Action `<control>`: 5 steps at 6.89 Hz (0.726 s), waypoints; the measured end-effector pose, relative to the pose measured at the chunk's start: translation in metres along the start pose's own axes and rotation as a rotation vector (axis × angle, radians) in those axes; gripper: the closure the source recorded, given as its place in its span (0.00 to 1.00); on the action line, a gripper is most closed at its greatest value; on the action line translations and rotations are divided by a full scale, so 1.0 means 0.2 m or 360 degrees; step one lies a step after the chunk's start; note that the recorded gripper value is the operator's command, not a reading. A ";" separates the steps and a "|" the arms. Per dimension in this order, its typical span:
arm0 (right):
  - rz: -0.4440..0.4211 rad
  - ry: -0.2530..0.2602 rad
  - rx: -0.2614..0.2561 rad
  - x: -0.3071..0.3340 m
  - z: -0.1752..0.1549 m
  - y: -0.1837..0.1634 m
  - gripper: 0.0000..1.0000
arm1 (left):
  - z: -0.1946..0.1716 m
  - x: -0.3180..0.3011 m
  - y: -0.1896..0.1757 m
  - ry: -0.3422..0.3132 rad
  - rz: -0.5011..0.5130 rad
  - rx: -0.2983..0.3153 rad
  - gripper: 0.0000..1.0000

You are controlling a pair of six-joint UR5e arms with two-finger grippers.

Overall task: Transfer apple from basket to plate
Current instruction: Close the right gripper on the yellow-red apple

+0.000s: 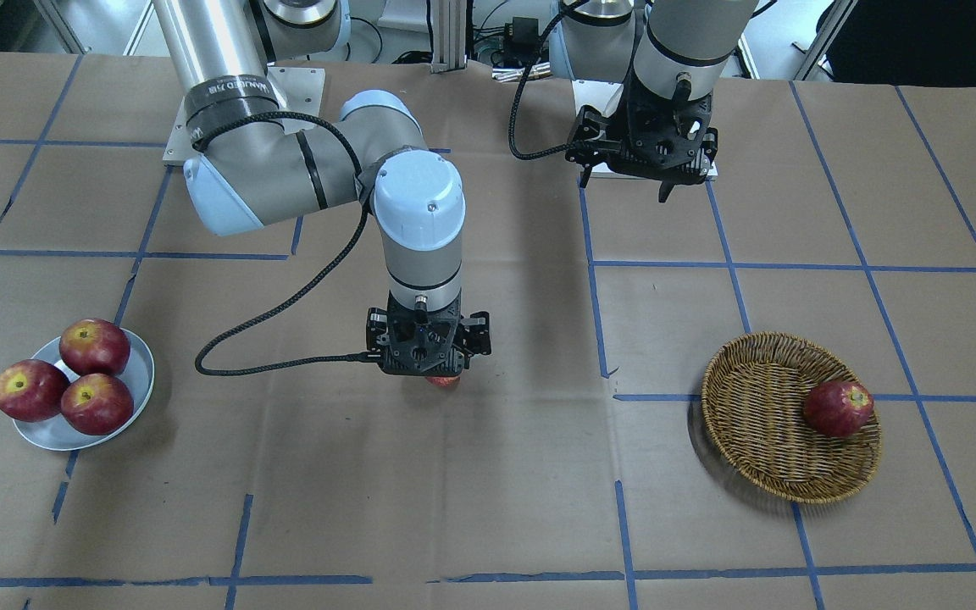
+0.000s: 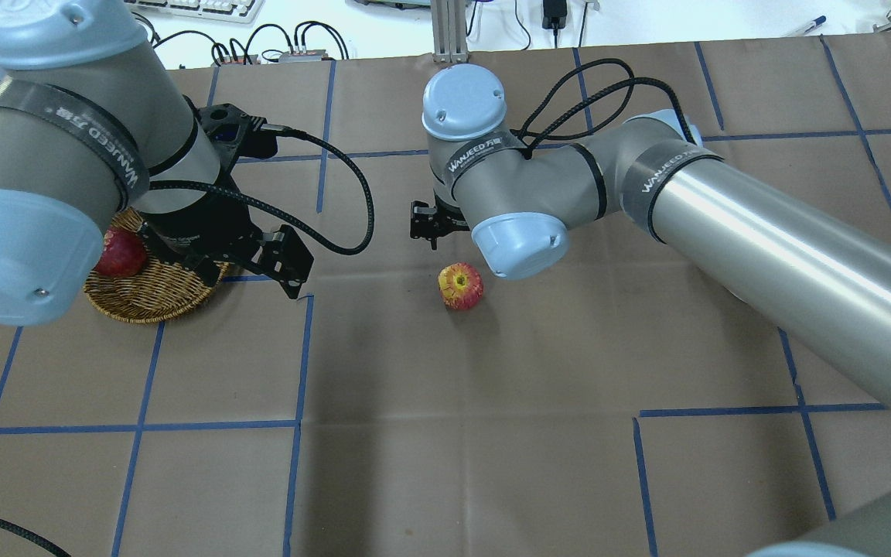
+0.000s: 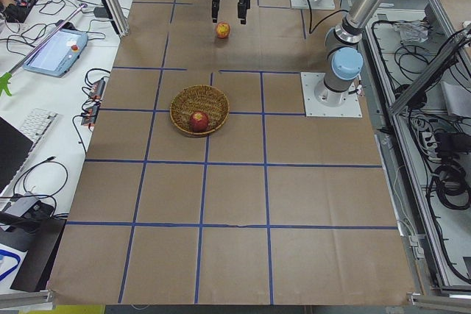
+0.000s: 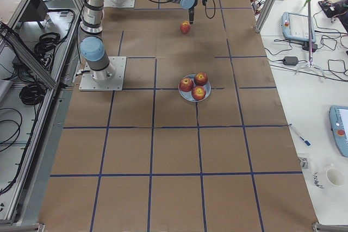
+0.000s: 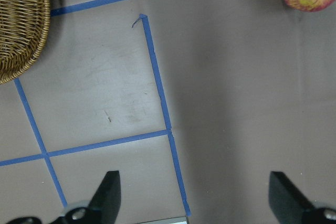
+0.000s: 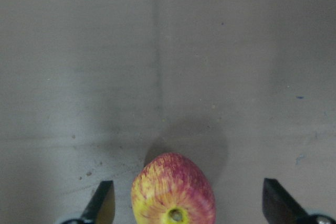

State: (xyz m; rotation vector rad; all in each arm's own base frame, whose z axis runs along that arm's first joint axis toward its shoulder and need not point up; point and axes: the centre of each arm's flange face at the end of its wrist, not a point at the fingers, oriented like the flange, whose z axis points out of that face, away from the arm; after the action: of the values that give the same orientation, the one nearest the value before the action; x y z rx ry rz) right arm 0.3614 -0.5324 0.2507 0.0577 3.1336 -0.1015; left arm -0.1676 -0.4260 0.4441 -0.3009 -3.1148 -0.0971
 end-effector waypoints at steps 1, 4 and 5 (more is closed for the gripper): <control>-0.0009 0.0008 -0.0020 -0.01 0.10 0.01 0.00 | -0.01 0.00 -0.02 -0.0004 0.0001 0.0043 0.01; -0.0021 -0.0002 -0.0029 0.01 0.29 0.12 0.00 | 0.00 0.00 -0.03 -0.0004 0.0000 0.0048 0.01; -0.0023 -0.0011 -0.0037 0.02 0.32 0.15 0.02 | 0.00 0.00 -0.03 -0.0004 -0.0001 0.0048 0.01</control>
State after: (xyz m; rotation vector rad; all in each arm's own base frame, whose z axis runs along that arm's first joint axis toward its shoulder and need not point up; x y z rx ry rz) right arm 0.3585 -0.5071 0.1856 0.0343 3.1278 -0.0653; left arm -0.1680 -0.4317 0.4442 -0.2996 -3.1158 -0.0493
